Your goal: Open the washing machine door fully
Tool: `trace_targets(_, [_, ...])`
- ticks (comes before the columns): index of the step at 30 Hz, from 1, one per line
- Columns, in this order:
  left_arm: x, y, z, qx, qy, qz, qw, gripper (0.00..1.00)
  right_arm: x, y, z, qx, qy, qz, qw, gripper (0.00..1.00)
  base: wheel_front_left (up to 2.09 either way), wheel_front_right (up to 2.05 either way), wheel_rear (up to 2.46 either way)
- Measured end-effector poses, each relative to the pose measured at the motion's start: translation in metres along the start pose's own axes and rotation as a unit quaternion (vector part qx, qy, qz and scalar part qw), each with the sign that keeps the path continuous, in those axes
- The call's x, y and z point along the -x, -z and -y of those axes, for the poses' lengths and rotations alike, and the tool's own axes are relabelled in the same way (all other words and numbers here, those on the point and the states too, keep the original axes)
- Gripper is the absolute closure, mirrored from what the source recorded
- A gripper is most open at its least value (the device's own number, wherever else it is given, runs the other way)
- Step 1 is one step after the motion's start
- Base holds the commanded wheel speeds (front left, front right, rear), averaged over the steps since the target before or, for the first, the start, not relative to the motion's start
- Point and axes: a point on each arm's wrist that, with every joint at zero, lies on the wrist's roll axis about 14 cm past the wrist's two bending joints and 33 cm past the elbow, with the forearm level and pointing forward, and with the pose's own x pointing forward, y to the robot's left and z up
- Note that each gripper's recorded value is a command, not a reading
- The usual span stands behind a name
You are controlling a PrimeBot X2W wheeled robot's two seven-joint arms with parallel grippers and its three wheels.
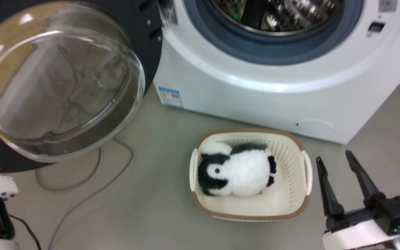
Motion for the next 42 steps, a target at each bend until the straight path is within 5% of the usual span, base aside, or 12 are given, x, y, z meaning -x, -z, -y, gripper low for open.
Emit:
trace_targets(14, [0.054, -0.037, 0.087, 0.028, 0.151, 0.059, 0.986, 1.00, 0.039, -0.064, 0.020, 0.032, 0.052, 0.072, 0.996, 0.00, 0.00, 0.00, 0.00])
trace_targets(29, [0.116, -0.028, 0.195, 0.065, 0.324, 0.038, 0.943, 1.00, 0.087, -0.083, 0.048, 0.035, 0.116, 0.092, 0.988, 0.00, 0.00, 0.00, 0.00])
trace_targets(30, [0.119, -0.027, 0.199, 0.068, 0.331, 0.034, 0.941, 0.68, 0.090, -0.083, 0.049, 0.036, 0.119, 0.092, 0.988, 0.00, 0.00, 0.00, 0.00])
trace_targets(31, [0.122, -0.026, 0.203, 0.067, 0.337, 0.033, 0.938, 0.11, 0.093, -0.084, 0.050, 0.036, 0.123, 0.092, 0.988, 0.00, 0.00, 0.00, 0.00])
trace_targets(32, [0.125, -0.026, 0.206, 0.065, 0.343, 0.034, 0.936, 0.00, 0.095, -0.084, 0.051, 0.036, 0.125, 0.092, 0.987, 0.00, 0.00, 0.00, 0.00])
trace_targets(42, [0.145, -0.016, 0.225, 0.048, 0.363, 0.022, 0.930, 0.00, 0.117, -0.078, 0.059, 0.031, 0.151, 0.083, 0.985, 0.00, 0.00, 0.00, 0.00])
